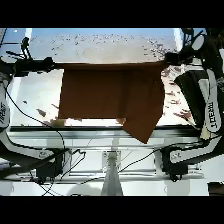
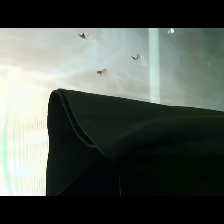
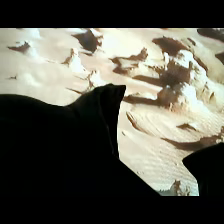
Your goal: Fold the clothes and pants, and hang the long-sleeved shirts on hangers.
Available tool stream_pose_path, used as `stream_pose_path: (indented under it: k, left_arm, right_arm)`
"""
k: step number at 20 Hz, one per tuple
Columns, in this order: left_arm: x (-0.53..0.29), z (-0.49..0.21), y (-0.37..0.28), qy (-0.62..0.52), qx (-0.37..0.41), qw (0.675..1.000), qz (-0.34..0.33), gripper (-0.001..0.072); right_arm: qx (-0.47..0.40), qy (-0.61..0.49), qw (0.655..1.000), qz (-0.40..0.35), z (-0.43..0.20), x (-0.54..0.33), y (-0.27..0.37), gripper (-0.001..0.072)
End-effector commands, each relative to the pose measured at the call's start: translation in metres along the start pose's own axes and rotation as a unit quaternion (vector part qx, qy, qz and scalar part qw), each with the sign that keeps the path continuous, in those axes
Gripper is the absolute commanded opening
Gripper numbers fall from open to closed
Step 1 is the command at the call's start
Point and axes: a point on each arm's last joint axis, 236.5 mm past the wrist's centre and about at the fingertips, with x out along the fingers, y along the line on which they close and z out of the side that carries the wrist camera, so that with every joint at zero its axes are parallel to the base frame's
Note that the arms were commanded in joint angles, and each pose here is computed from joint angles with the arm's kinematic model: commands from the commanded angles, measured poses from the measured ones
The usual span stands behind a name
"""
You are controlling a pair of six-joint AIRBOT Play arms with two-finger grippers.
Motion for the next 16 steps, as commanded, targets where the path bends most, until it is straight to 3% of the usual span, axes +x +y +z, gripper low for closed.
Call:
stream_pose_path:
  k: [1, 6, 13, 14, 15, 16]
  left_arm:
    - [0.001, -0.038, 0.003, 0.089, 0.032, 0.995, 0.027, 0.0009]
    - [0.006, -0.076, 0.018, 0.172, 0.047, 0.978, 0.103, 0.0009]
    - [0.007, -0.094, 0.018, 0.202, 0.041, 0.972, 0.11, 0.0009]
    - [0.008, -0.096, 0.017, 0.203, 0.039, 0.972, 0.108, 0.0011]
    - [0.009, -0.097, 0.014, 0.205, 0.039, 0.972, 0.105, 0.0026]
    - [0.009, -0.098, 0.01, 0.207, 0.036, 0.973, 0.098, 0.0208]
  right_arm:
    - [0.022, 0.091, 0.994, 0.062, -0.047, 0.0, -0.002, 0.0009]
    - [0.041, 0.143, 0.986, 0.075, -0.103, 0.017, 0.004, 0.001]
    - [0.086, 0.025, 0.995, 0.036, -0.15, 0.013, 0.002, 0.0017]
    - [0.096, 0.014, 0.995, 0.034, -0.151, 0.013, 0.002, 0.0144]
    - [0.102, 0.014, 0.994, 0.034, -0.151, 0.014, 0.002, 0.0432]
    - [0.104, 0.013, 0.994, 0.036, -0.15, 0.013, 0.002, 0.0659]
